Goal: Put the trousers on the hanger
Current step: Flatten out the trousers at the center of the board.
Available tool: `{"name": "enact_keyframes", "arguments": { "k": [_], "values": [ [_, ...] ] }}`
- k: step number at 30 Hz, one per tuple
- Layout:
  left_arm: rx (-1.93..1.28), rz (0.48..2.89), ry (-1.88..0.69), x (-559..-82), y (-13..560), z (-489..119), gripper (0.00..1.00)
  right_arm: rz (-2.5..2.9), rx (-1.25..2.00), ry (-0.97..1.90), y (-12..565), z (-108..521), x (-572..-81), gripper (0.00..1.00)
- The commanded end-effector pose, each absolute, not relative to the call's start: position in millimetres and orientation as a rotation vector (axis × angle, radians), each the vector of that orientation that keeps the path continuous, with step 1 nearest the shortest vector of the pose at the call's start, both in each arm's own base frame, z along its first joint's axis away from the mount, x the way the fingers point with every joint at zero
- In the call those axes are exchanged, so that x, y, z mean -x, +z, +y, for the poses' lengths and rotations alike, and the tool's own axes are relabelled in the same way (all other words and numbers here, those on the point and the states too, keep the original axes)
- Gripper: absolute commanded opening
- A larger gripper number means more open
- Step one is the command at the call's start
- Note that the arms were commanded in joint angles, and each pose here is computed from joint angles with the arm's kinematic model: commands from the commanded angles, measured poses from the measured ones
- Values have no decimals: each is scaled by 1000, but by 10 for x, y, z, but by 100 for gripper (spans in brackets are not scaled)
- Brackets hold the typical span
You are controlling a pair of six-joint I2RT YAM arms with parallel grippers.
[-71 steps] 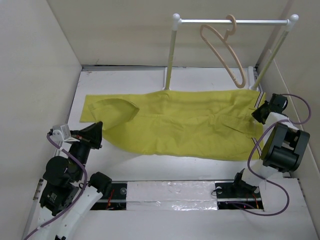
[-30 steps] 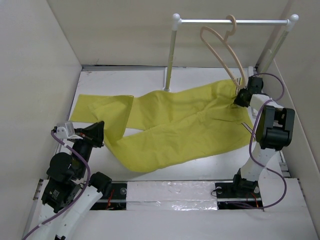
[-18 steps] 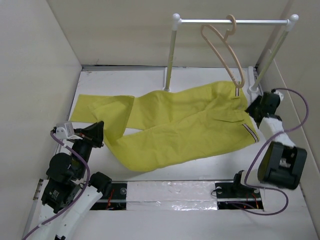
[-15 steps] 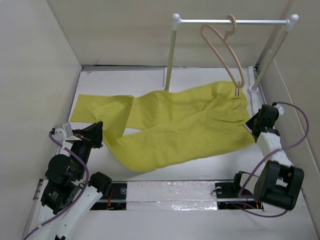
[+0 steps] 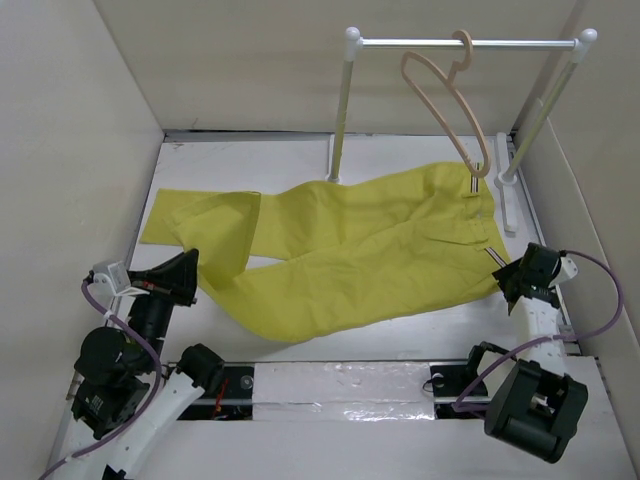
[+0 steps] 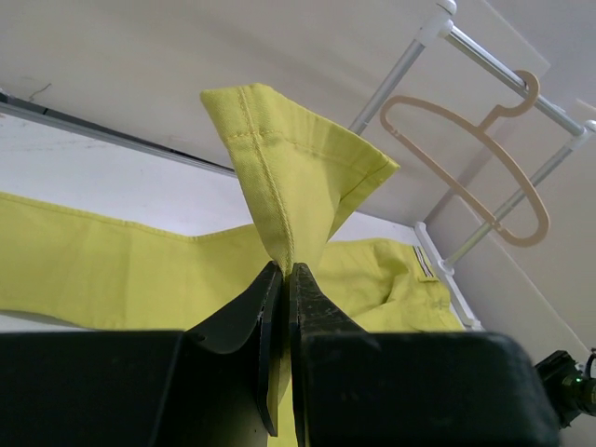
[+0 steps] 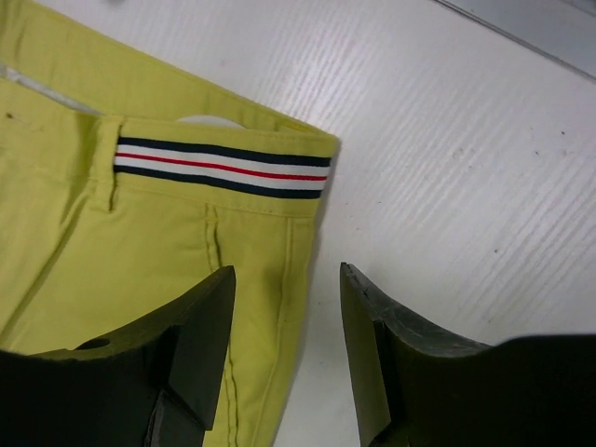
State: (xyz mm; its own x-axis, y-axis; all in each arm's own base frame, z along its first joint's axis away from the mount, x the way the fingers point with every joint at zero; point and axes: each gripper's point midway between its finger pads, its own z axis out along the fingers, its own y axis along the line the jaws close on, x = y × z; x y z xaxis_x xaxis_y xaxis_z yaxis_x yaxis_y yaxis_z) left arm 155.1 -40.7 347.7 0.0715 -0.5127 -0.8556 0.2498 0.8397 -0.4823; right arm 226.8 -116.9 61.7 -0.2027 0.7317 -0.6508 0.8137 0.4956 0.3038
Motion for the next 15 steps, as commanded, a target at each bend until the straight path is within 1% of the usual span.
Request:
{"name": "enact_keyframes", "arguments": {
  "k": [1,8,12,13,15],
  "values": [
    [241,1329,-599,-1511,3616,-361,0,1931,-1356,-145,589,-1236,-2273,55],
    [244,1324,-608,-1490,3618,-351,0,1952,-1381,-51,547,-1199,-2504,54],
    [245,1325,-608,-1490,3614,-352,0,1962,-1388,68,496,-1083,-2643,52],
    [247,1324,-609,-1488,3620,-348,0,1967,-1392,84,463,-1055,-2679,51],
    [249,1323,-606,-1487,3617,-340,0,1966,-1392,96,455,-1034,-2733,44]
  ]
}}
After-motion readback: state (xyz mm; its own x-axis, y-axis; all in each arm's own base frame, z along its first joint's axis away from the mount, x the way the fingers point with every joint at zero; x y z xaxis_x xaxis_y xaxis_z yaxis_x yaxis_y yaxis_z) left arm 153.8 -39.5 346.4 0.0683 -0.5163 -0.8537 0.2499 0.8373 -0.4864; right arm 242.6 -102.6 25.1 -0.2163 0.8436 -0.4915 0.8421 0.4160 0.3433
